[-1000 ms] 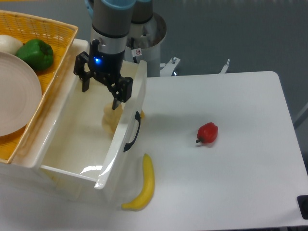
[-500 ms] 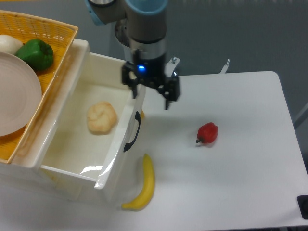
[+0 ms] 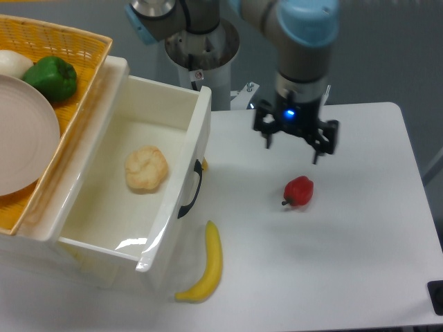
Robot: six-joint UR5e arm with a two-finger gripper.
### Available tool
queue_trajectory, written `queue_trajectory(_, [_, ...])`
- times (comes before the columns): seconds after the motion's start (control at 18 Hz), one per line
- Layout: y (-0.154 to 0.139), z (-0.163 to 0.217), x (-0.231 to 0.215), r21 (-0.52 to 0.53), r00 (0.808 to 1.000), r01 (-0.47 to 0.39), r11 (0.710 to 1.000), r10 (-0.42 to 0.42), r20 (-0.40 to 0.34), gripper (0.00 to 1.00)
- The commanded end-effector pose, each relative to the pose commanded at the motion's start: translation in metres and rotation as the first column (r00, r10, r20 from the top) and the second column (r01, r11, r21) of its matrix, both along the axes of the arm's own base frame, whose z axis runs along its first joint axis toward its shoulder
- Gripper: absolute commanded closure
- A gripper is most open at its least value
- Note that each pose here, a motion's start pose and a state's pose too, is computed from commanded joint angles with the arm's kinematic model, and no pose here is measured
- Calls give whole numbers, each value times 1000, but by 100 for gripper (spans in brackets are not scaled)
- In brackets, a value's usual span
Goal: Place the round bread in the upper white drawer
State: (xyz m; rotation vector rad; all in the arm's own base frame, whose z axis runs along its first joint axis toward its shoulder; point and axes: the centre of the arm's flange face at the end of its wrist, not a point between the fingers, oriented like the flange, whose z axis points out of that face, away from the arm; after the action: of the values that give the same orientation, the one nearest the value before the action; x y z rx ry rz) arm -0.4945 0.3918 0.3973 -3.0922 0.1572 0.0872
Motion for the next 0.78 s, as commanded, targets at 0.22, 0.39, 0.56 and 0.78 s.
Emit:
queue_trajectory(0.22, [-14, -49, -49, -44, 998, 59, 997, -58, 24, 0])
queue_trajectory(0.39, [-22, -73, -67, -55, 997, 72, 996, -70, 35, 0])
queue_trajectory(0.56, [-29, -98, -91, -53, 999, 50, 997, -49, 23, 0])
queue_trajectory(0.78, [-37, -122, -122, -52, 996, 84, 995, -83, 10, 0])
